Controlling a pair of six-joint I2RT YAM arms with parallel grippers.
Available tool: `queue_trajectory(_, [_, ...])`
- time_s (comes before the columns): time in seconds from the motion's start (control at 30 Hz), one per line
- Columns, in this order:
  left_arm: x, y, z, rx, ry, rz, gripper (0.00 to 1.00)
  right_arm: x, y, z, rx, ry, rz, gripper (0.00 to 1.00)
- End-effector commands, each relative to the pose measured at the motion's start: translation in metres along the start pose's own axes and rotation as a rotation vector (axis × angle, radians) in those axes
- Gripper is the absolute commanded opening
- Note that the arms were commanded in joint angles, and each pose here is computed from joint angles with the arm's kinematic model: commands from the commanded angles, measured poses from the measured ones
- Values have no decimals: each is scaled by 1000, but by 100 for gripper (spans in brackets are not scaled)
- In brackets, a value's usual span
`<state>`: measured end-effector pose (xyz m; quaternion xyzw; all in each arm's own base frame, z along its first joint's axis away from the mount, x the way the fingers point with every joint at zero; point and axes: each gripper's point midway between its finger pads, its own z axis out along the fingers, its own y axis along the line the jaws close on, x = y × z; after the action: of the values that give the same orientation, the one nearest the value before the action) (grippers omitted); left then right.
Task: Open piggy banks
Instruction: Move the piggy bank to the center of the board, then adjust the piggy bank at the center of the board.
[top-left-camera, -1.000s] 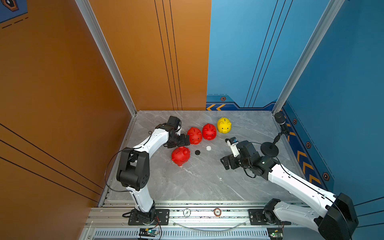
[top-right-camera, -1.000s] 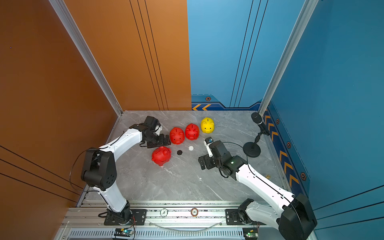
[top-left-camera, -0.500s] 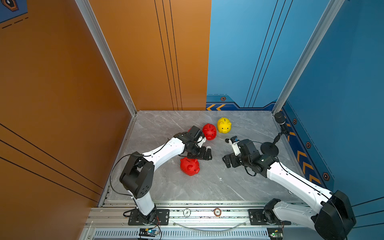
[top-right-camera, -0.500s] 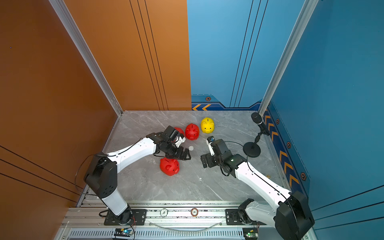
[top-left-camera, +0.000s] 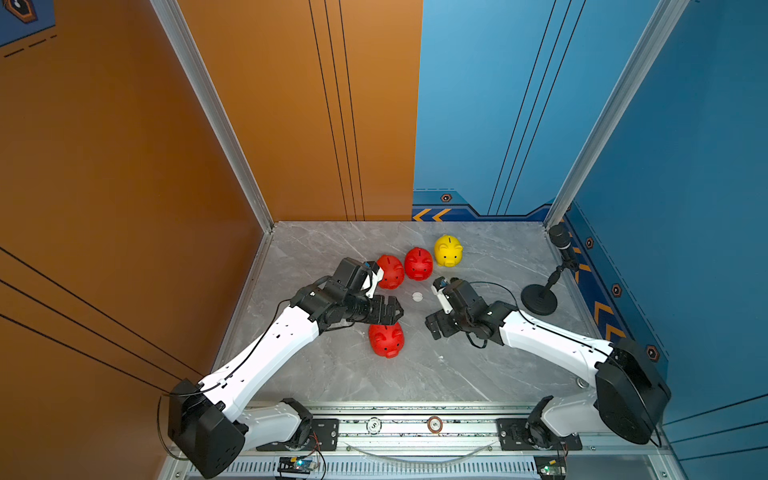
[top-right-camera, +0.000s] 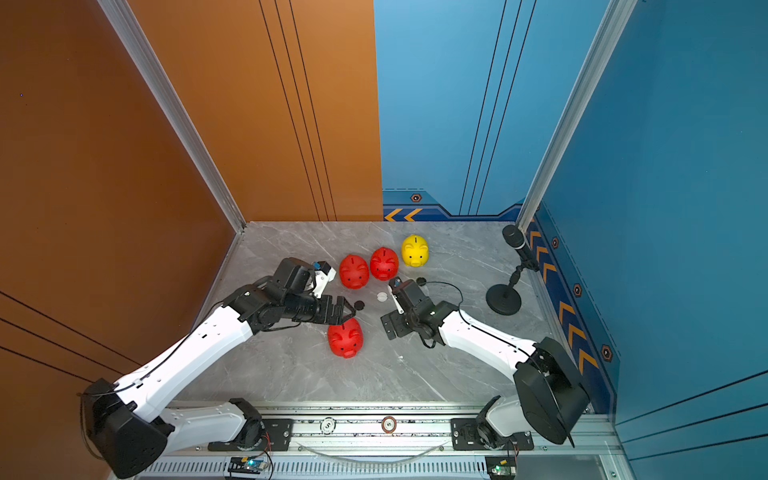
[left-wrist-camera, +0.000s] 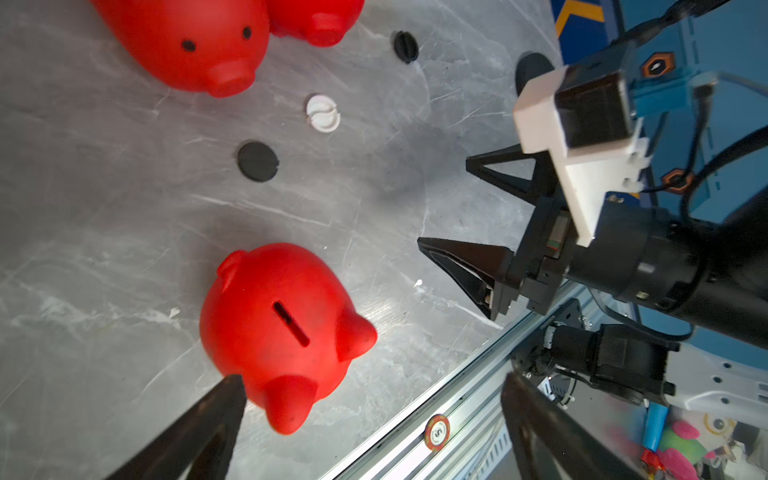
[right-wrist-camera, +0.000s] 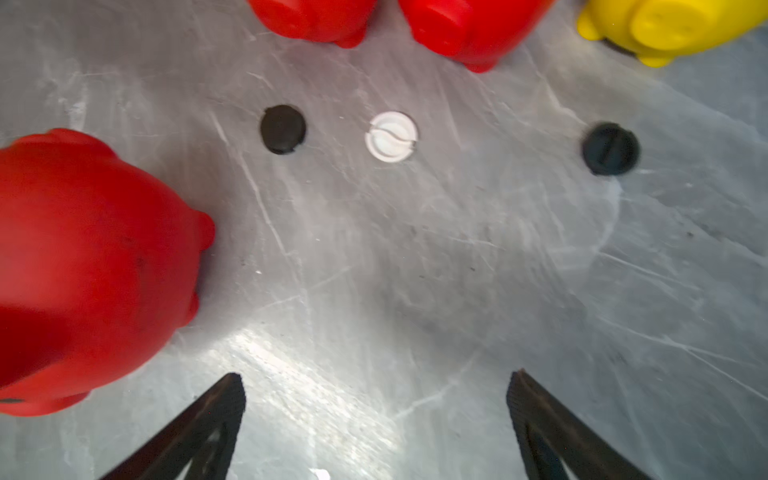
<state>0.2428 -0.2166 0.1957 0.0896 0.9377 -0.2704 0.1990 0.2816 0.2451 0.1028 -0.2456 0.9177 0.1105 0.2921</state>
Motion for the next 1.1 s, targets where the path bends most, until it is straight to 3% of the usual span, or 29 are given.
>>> queue_trajectory(0.0, [25,28,2,-111,62,-43,98,-15,20,5,-4,-45,-4,100])
queue_trajectory(0.2, [43,65,-2,-254,39,-109,98,-12,60,16,-56,-51,-42,100])
queue_trajectory(0.4, [54,79,2,-299,49,-129,98,-14,90,10,-167,-105,-53,100])
queue_trajectory(0.63, [49,74,9,-336,58,-93,98,0,46,8,-102,-83,26,100])
queue_trajectory(0.8, [37,67,18,-432,39,-43,98,9,13,5,-24,-68,73,100])
queue_trajectory(1.07, [17,53,26,-517,-4,-10,98,16,-6,0,-10,-74,114,100])
